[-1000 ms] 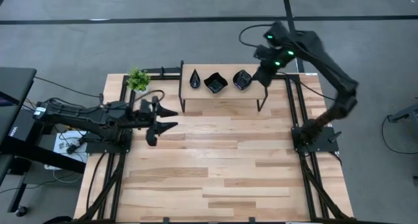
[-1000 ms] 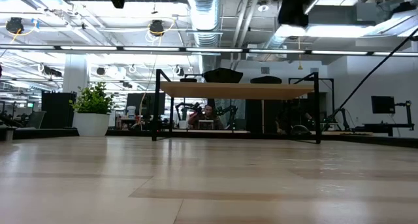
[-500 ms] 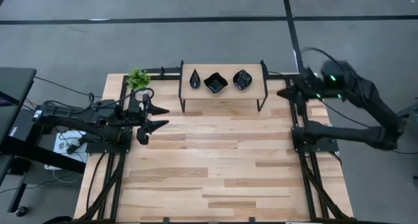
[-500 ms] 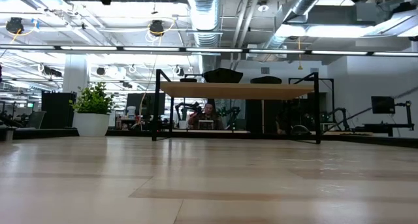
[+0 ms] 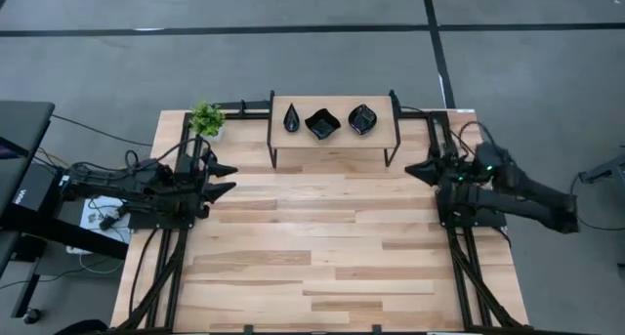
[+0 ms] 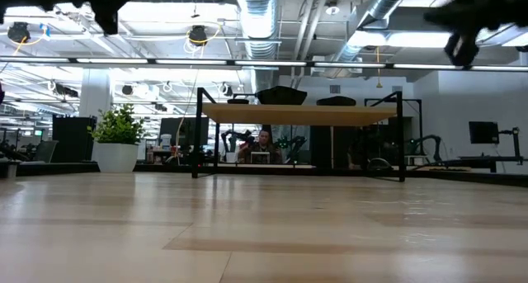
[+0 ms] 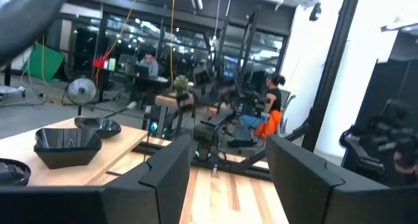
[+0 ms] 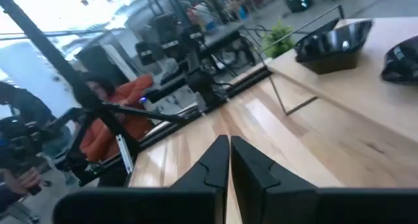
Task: Pick & Place Mini shaped plates
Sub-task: Return to Home Position
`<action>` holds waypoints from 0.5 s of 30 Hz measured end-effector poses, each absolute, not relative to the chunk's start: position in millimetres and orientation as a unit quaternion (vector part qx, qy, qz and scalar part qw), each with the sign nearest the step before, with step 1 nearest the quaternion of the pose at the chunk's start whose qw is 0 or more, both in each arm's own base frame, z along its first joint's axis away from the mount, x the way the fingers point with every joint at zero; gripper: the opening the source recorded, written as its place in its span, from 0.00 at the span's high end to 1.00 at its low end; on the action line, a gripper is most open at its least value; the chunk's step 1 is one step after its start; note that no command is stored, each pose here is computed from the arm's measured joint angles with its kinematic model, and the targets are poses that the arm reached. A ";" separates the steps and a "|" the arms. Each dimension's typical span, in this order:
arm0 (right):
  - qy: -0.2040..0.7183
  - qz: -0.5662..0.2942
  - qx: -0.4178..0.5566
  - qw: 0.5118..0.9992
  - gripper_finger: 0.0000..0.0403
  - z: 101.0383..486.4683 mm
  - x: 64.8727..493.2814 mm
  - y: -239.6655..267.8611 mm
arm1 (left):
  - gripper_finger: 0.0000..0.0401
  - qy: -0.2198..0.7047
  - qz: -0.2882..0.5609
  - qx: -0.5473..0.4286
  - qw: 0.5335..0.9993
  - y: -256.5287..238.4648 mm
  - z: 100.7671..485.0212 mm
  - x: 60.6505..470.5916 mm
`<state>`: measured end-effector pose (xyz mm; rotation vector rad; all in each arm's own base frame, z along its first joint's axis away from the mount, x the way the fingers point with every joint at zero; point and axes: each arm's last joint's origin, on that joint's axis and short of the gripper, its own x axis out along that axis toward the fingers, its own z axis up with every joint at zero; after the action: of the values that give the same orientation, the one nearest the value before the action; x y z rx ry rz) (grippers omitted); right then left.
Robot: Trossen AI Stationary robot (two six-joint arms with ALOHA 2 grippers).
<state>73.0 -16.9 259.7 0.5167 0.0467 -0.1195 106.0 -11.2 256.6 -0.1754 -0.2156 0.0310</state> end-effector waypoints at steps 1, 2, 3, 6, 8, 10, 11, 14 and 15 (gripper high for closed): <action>0.020 -0.054 0.255 0.965 0.97 249.5 74.2 -16.6 | 0.50 -0.112 0.015 -0.088 0.990 -10.9 252.8 104.0; 0.009 -0.047 0.252 0.967 0.97 242.3 75.4 -16.2 | 0.50 -0.115 0.015 -0.088 0.989 -10.6 248.1 102.0; -0.007 -0.038 0.248 0.968 0.97 236.5 76.3 -15.8 | 0.50 -0.115 0.014 -0.088 0.989 -10.3 243.1 100.5; -0.033 -0.022 0.240 0.970 0.97 220.6 77.4 -14.6 | 0.50 -0.120 0.014 -0.088 0.989 -9.7 230.8 96.4; -0.013 -0.029 0.266 0.964 0.96 207.1 81.6 -15.7 | 0.50 -0.121 0.014 -0.089 0.989 -9.5 222.0 95.2; 0.003 -0.067 0.305 0.950 0.96 193.5 85.5 -18.4 | 0.50 -0.116 0.017 -0.091 0.989 -9.3 210.8 95.0; 0.003 -0.090 0.317 0.944 0.96 188.0 87.4 -20.2 | 0.50 -0.117 0.021 -0.094 0.988 -8.9 207.2 94.6; 0.020 -0.111 0.332 0.936 0.96 169.0 92.5 -21.8 | 0.50 -0.130 0.035 -0.098 0.986 -7.6 201.1 92.2; 0.013 -0.105 0.326 0.940 0.96 169.1 93.7 -21.5 | 0.50 -0.135 0.042 -0.100 0.985 -7.1 200.1 91.4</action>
<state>93.7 -21.5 169.1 0.6646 0.0267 -0.2138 91.4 -7.1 200.1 -0.2007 -0.2714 0.0841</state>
